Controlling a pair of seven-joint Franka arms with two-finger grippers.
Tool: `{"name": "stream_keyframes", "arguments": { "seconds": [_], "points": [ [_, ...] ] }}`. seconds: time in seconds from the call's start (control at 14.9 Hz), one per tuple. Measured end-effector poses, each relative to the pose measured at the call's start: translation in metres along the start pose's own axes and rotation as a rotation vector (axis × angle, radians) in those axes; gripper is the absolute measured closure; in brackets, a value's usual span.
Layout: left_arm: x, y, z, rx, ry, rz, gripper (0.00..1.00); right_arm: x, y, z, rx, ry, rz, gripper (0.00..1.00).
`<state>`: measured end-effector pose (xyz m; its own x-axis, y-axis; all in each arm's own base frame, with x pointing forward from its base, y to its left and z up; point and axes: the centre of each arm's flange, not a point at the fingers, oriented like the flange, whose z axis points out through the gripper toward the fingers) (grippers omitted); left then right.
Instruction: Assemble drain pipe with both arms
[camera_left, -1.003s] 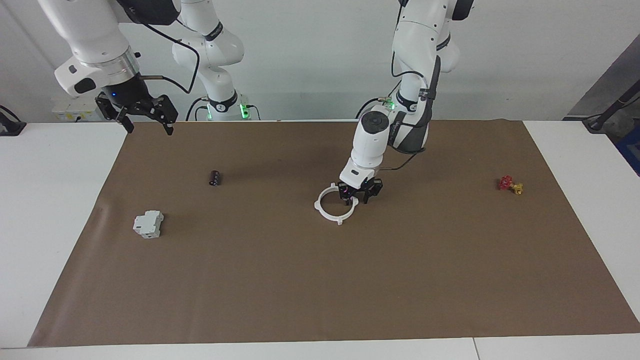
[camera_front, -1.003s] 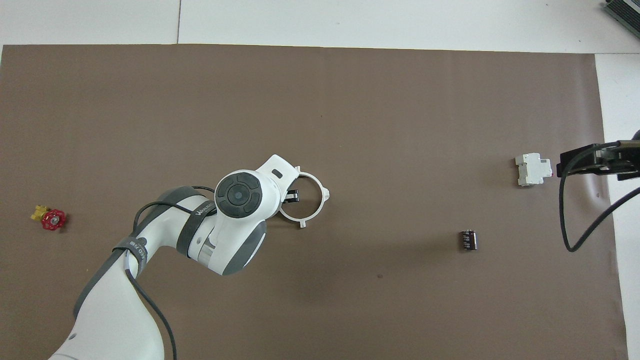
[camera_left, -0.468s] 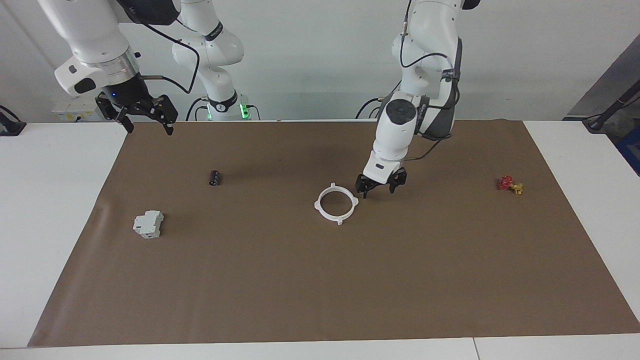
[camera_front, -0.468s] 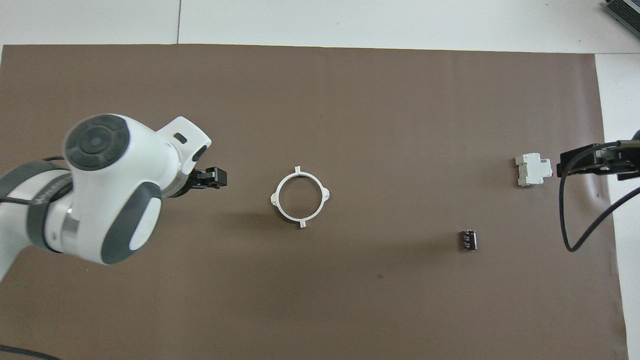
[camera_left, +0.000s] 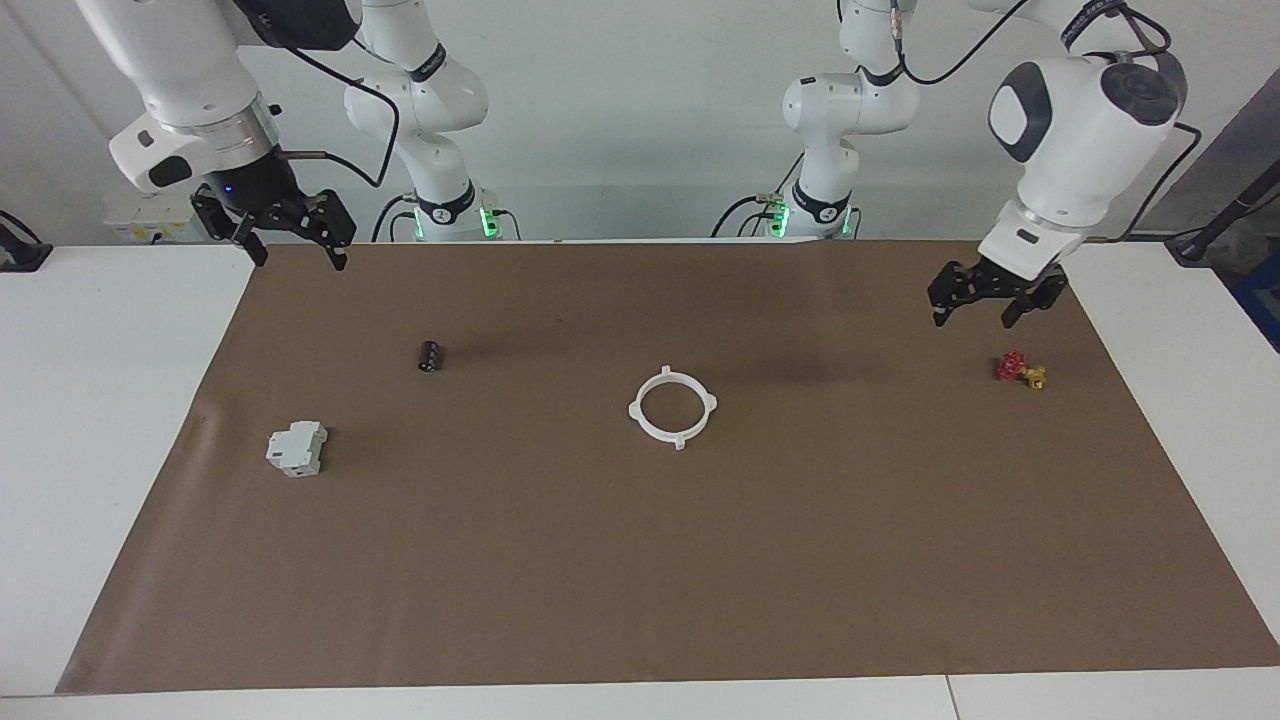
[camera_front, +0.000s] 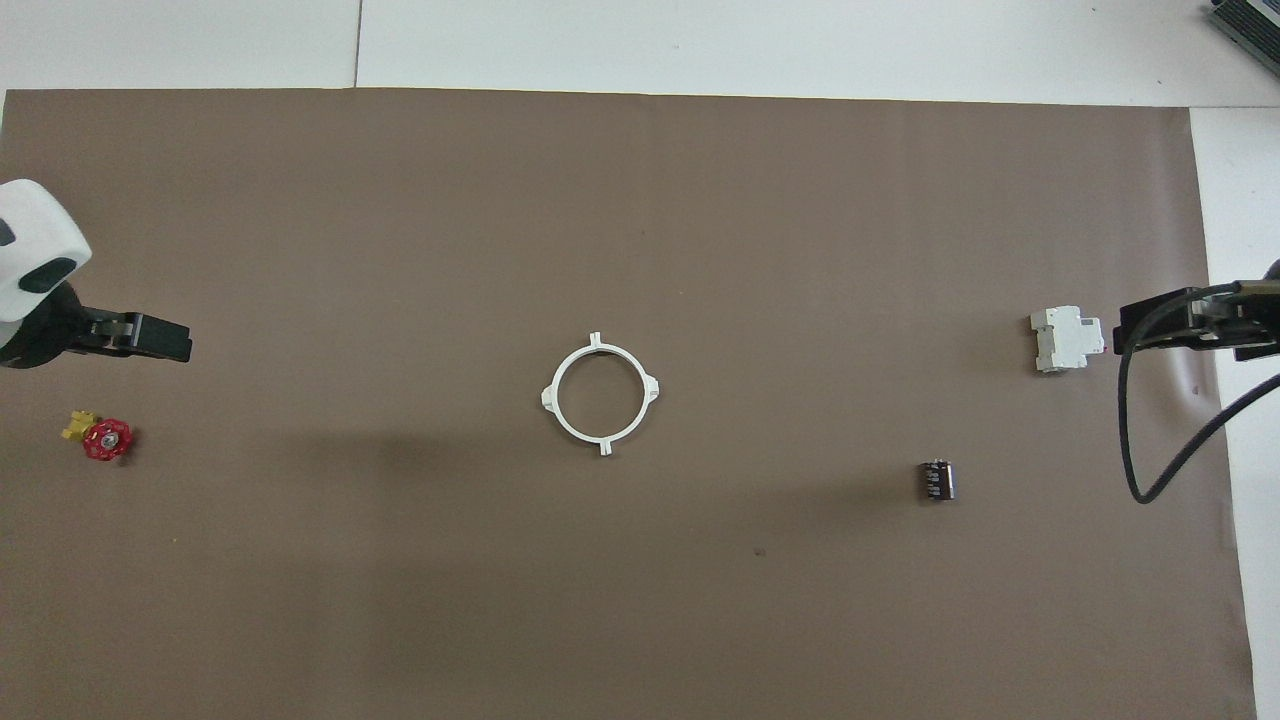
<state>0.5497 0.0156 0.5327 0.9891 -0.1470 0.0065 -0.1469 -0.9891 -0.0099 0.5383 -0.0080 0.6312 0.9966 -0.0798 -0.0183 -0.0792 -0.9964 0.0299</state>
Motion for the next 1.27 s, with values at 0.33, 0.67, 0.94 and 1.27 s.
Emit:
{"name": "stream_keyframes", "arguments": {
  "seconds": [0.33,0.67,0.94,1.27],
  "points": [
    [-0.01,0.005,-0.045,-0.005,-0.03,0.017,0.0,0.0,0.0,0.0,0.0,0.0,0.0,0.0],
    [-0.002,0.012,-0.086,-0.001,-0.022,-0.07,0.0,0.0,0.0,0.0,0.0,0.0,0.0,0.0],
    [0.008,0.042,-0.075,0.011,-0.043,-0.096,0.0,0.0,0.0,0.0,0.0,0.0,0.0,0.0],
    [0.005,0.04,-0.074,0.019,-0.067,-0.117,0.0,0.0,0.0,0.0,0.0,0.0,0.0,0.0]
  ]
}}
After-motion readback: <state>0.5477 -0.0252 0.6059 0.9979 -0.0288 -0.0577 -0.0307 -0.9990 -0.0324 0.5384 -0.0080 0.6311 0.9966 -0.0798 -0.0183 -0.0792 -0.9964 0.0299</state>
